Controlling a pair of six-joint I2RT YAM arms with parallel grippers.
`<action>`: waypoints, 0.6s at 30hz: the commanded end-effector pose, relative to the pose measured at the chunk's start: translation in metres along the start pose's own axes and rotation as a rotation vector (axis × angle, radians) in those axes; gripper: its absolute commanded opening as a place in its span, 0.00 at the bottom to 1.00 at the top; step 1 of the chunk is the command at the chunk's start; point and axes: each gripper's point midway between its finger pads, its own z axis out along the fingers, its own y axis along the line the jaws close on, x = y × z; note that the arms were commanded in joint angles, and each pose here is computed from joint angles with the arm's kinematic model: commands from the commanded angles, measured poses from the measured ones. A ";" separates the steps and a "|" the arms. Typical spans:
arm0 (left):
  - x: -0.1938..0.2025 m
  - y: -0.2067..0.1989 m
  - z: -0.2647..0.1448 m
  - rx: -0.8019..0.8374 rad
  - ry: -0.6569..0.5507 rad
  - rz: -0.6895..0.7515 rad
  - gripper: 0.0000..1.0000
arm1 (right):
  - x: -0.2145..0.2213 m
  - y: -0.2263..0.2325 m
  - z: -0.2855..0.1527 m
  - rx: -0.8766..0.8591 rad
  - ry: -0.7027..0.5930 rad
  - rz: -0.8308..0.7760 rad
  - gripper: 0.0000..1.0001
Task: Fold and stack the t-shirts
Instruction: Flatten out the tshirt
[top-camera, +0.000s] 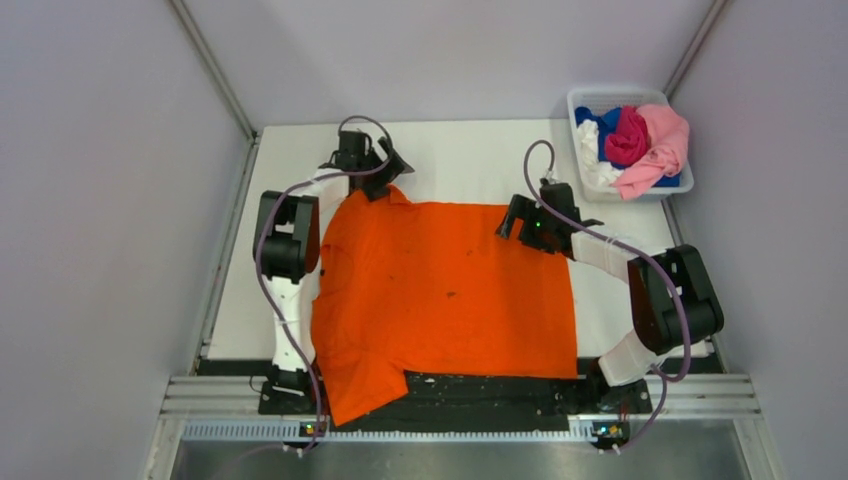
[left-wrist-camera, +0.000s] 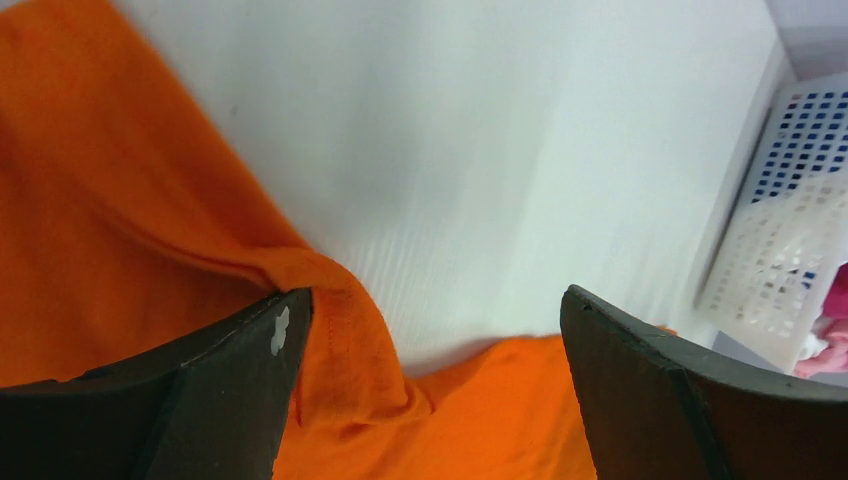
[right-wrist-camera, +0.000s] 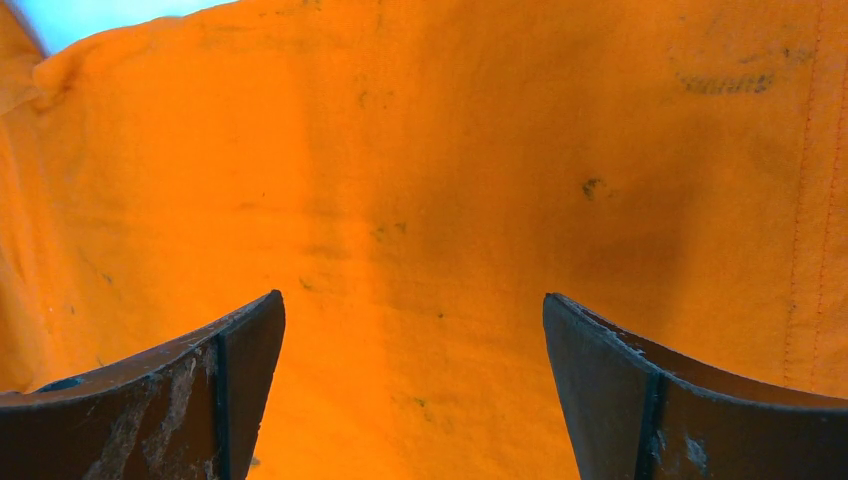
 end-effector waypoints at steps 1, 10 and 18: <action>-0.032 -0.043 0.021 0.135 -0.058 -0.025 0.99 | -0.006 0.002 0.001 0.006 -0.019 -0.023 0.99; -0.073 -0.083 0.030 0.100 -0.134 0.054 0.99 | -0.021 0.004 -0.007 0.025 -0.068 -0.032 0.99; -0.068 -0.100 -0.044 -0.023 -0.240 0.201 0.99 | -0.024 0.006 -0.018 0.024 -0.092 -0.027 0.99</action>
